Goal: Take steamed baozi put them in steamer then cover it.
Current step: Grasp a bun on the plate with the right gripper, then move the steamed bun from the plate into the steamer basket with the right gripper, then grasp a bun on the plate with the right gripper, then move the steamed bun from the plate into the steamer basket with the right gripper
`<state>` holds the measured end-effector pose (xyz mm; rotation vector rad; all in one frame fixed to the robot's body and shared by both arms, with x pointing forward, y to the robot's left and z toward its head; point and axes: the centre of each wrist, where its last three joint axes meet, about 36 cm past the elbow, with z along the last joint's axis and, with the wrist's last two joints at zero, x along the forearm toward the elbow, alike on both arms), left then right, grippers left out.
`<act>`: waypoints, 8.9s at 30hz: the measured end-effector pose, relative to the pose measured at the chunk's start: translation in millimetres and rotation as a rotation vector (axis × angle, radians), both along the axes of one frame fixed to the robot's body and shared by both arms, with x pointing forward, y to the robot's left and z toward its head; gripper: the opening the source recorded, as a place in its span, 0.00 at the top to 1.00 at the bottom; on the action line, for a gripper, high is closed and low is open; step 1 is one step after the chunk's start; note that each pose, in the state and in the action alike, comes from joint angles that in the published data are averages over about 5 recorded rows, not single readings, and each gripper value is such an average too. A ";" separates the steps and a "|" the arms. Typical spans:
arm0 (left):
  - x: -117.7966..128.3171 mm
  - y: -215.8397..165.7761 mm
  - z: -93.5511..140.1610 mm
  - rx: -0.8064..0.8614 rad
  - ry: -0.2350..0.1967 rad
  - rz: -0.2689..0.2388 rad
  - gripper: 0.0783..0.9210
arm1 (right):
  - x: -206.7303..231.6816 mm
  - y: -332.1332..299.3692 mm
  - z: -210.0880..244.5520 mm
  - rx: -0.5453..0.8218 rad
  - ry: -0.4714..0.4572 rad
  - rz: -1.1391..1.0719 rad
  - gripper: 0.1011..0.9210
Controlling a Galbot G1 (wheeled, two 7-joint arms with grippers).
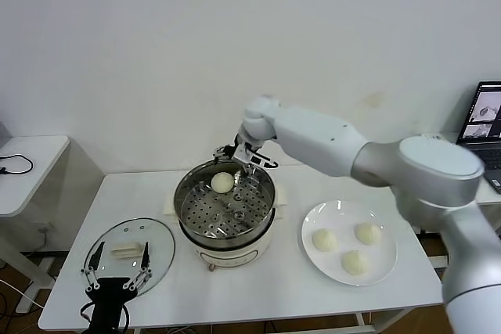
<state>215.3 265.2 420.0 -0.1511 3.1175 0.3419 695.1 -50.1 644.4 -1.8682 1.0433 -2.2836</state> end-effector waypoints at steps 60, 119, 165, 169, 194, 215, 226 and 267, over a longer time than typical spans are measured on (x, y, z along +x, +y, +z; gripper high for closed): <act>7.8 -2.3 2.9 0.041 0.076 -0.015 0.12 | -117.2 -228.9 -199.6 -0.024 0.329 -0.800 0.14; 17.2 3.8 13.3 0.024 0.040 0.010 0.12 | -50.7 -5.8 31.3 0.158 0.289 -0.674 0.36; 22.5 -1.1 25.3 0.012 0.008 -0.001 0.12 | -44.0 81.4 7.5 0.060 0.329 -0.612 0.12; 23.2 -3.0 24.8 0.011 0.010 -0.009 0.12 | -43.1 39.4 28.7 0.033 0.309 -0.597 0.12; 23.3 -13.3 3.9 0.027 0.062 -0.040 0.12 | -130.4 -256.1 -56.8 -0.030 0.371 -0.780 0.12; 18.9 -13.2 2.2 0.032 0.071 -0.025 0.12 | -173.0 -296.6 -151.8 -0.141 0.385 -0.839 0.12; 20.7 -11.1 2.4 0.037 0.067 -0.022 0.12 | -168.5 -291.5 -175.2 -0.141 0.382 -0.850 0.12; 28.4 -10.8 3.5 0.029 0.050 -0.029 0.12 | -108.1 -294.9 -68.0 -0.014 0.349 -0.884 0.39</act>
